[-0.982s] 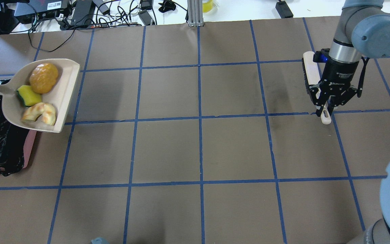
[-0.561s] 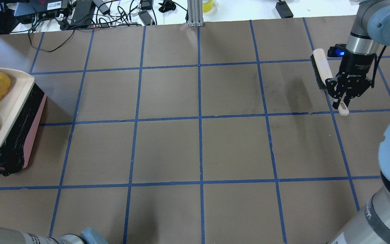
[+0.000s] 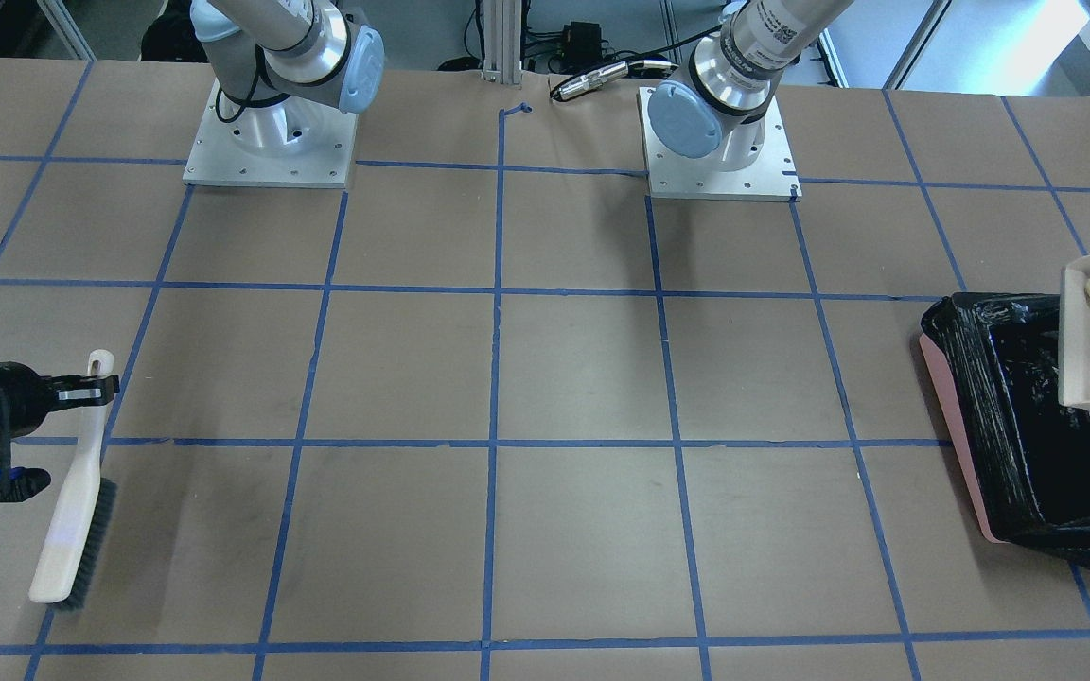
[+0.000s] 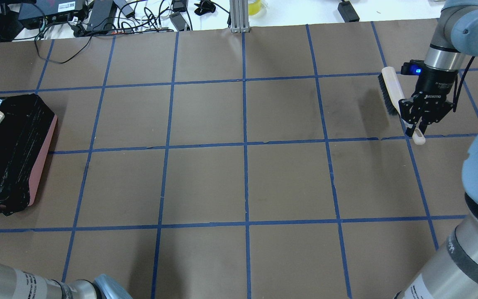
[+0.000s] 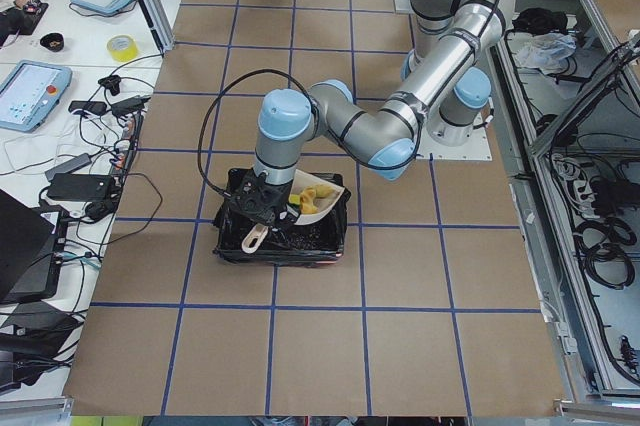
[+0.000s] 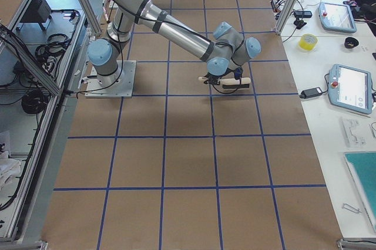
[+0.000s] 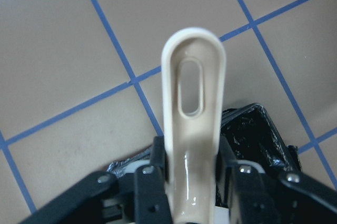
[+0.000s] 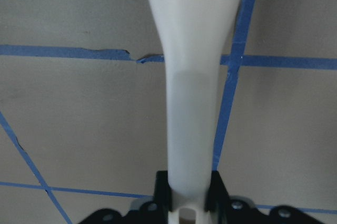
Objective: Sweep and dump trash into bin
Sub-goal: 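Tip the dustpan over the trash bag with left gripper while right carries brush back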
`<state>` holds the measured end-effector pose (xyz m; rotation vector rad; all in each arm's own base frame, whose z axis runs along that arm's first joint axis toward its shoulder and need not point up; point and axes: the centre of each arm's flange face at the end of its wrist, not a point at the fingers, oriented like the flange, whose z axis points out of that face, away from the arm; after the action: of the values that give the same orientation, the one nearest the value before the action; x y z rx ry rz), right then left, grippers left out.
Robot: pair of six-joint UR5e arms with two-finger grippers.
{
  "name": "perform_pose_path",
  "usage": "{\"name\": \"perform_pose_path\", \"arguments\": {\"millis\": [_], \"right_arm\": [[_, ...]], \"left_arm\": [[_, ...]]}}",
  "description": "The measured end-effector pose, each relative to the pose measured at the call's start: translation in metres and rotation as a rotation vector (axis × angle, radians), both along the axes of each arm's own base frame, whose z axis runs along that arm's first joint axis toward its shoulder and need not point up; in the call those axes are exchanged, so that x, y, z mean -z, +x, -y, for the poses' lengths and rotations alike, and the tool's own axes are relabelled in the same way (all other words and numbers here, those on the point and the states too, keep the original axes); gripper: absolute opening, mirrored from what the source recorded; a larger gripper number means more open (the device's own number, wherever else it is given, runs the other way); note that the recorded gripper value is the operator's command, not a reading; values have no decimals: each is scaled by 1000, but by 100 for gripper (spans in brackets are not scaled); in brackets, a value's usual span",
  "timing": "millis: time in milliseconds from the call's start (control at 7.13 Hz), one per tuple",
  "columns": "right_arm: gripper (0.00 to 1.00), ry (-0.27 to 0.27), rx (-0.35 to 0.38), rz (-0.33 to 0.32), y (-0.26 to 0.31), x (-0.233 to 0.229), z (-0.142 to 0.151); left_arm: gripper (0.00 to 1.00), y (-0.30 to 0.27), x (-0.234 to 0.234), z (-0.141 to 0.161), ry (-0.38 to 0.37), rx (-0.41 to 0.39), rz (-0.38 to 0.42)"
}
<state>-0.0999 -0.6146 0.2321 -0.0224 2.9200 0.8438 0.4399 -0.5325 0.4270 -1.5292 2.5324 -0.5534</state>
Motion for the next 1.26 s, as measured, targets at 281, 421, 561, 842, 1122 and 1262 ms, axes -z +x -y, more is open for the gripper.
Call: {"name": "perform_pose_path", "arguments": {"millis": [281,421,561,842,1122,1262], "right_arm": [[0,14,10,11,-4,10,-2],[0,25,10,12,-4,15,-5],[2,24,12,9,-4,19,-7],[85,2,14,0,-6,23,-6],[99,-38,15,-17,-8,22,0],[100,-48,16,-22,-9,20,1]], "left_arm": [[0,11,9,12,-66,94,97],[0,13,11,17,-106,123,123],[0,11,8,23,-160,167,144],[0,4,-4,27,-236,262,196],[0,-8,-25,30,-301,361,294],[0,-21,-41,34,-328,399,335]]}}
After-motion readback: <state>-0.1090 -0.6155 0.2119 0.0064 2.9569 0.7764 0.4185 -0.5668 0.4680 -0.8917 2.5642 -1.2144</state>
